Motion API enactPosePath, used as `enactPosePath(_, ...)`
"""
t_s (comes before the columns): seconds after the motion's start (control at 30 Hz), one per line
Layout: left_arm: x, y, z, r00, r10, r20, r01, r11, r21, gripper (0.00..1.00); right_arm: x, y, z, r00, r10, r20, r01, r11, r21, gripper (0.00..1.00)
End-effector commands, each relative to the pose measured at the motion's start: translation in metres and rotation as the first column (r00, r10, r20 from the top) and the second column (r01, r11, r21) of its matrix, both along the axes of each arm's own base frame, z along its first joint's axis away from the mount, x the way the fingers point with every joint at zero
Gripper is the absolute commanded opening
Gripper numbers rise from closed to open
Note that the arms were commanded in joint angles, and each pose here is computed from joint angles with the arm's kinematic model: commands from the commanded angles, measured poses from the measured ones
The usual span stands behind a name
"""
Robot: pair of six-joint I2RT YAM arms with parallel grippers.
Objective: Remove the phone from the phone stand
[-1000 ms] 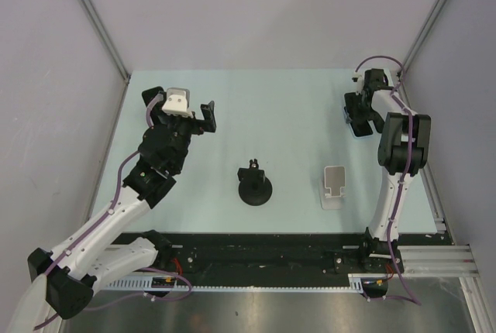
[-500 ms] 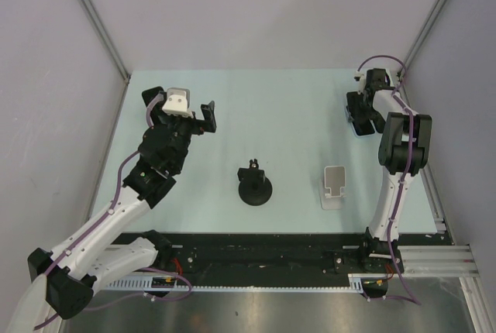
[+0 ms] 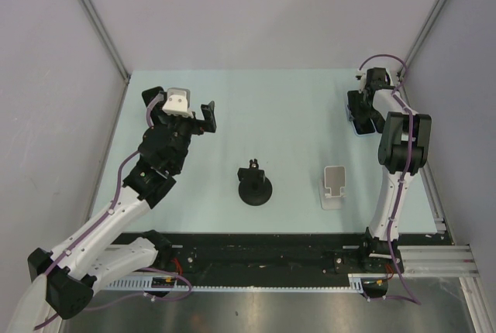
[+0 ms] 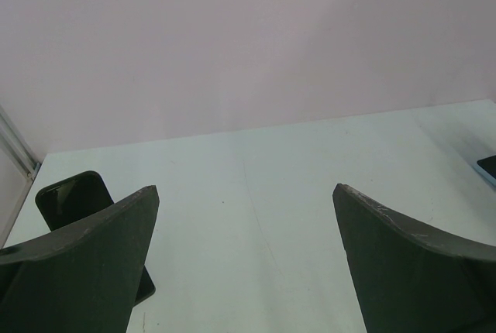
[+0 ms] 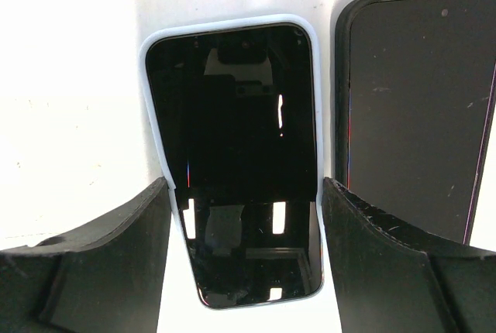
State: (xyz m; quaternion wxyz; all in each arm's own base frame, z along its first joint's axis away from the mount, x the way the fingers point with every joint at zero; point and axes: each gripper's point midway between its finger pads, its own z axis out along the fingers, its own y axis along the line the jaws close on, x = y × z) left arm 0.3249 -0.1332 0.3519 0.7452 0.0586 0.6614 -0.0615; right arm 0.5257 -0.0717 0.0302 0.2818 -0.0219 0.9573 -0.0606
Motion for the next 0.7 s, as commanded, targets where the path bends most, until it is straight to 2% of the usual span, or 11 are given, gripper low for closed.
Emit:
enactPosePath(0.0,-0.0012,0.0005,0.0143,0.999,-0.012,0.050,0.011,1.000,0.014,1.00,0.0196,-0.0182,0.0039,0.997,-0.051,0.065,0.054,0.997,-0.046,0.62)
enactPosePath(0.53,-0.0021,0.0018,0.0158,0.998,-0.009,0.056,0.008,1.000,0.020,0.99,0.0244,-0.0188,0.0010,0.995,-0.058,0.076,0.061,0.998,-0.035,0.65)
enactPosePath(0.63,-0.0020,0.0018,0.0158,0.998,-0.009,0.056,0.008,1.000,0.020,1.00,0.0259,-0.0169,0.0063,0.995,-0.056,0.088,0.058,0.998,-0.029,0.68)
enactPosePath(0.67,-0.0018,0.0017,0.0160,0.998,-0.009,0.056,0.008,1.000,0.020,1.00,0.0267,-0.0160,0.0082,0.994,-0.055,0.093,0.058,0.998,-0.028,0.73)
